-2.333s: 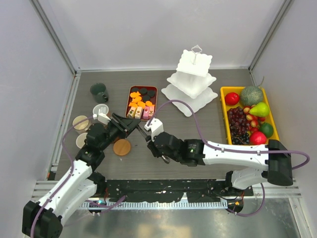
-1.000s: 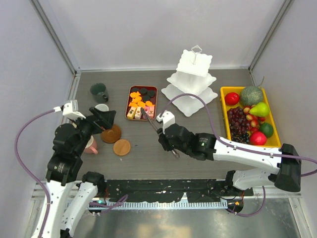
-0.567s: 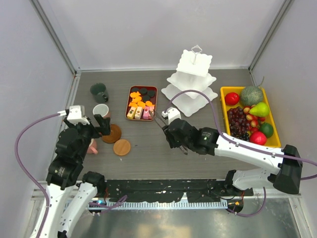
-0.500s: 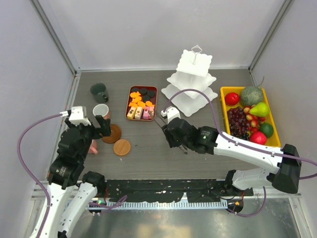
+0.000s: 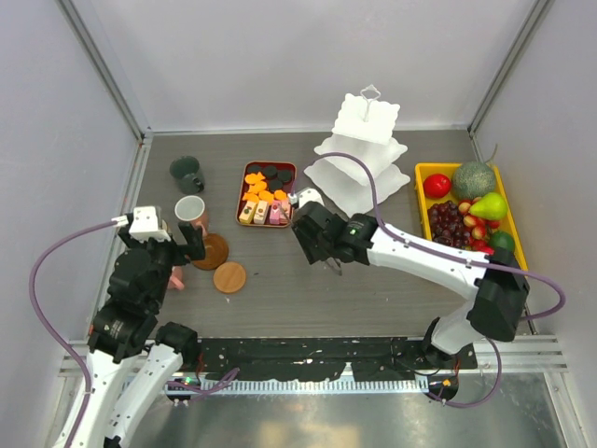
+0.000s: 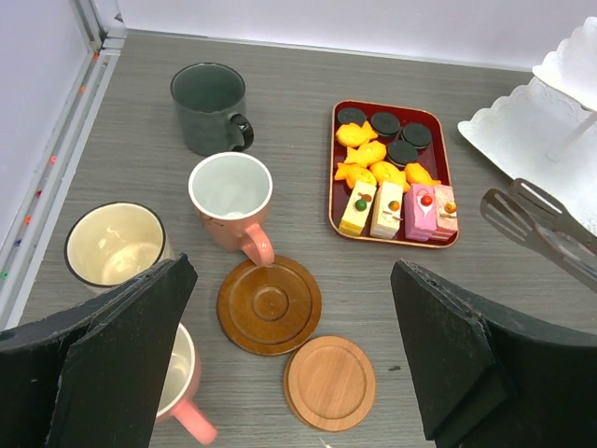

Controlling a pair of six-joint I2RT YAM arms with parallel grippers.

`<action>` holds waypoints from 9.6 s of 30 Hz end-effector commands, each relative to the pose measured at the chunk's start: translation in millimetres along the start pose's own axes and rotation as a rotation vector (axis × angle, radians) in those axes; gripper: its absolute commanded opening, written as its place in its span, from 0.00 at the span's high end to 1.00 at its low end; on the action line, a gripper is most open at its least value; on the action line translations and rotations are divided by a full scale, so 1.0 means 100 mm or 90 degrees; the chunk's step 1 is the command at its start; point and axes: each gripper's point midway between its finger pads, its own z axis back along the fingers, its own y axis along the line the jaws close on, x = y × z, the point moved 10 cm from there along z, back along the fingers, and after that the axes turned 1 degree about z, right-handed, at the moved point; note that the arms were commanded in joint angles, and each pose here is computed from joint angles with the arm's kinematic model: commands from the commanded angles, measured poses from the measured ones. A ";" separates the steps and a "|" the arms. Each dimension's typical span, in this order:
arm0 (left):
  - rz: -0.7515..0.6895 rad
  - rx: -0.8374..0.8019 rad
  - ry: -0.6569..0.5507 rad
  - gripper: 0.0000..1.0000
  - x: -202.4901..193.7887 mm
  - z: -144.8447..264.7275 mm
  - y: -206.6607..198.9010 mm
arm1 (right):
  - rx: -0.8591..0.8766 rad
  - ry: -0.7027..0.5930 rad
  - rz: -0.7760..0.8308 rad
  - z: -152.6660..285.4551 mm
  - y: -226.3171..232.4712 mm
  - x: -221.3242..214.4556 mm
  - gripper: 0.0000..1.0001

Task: Serve the afternoon tea
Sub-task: Pick up the desert from the tray, then place the desert on the desert table, then pick up the desert from the tray.

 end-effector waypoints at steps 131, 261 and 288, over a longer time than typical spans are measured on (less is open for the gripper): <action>-0.020 0.020 -0.040 0.01 0.04 0.01 0.03 | -0.077 -0.032 -0.048 -0.35 0.04 0.63 0.74; -0.018 0.013 -0.042 0.01 0.03 0.02 0.03 | 0.008 -0.022 -0.072 -0.73 0.53 0.29 0.54; -0.016 0.014 -0.046 0.01 0.04 0.03 0.03 | -0.036 -0.014 -0.071 -0.66 0.52 0.19 0.51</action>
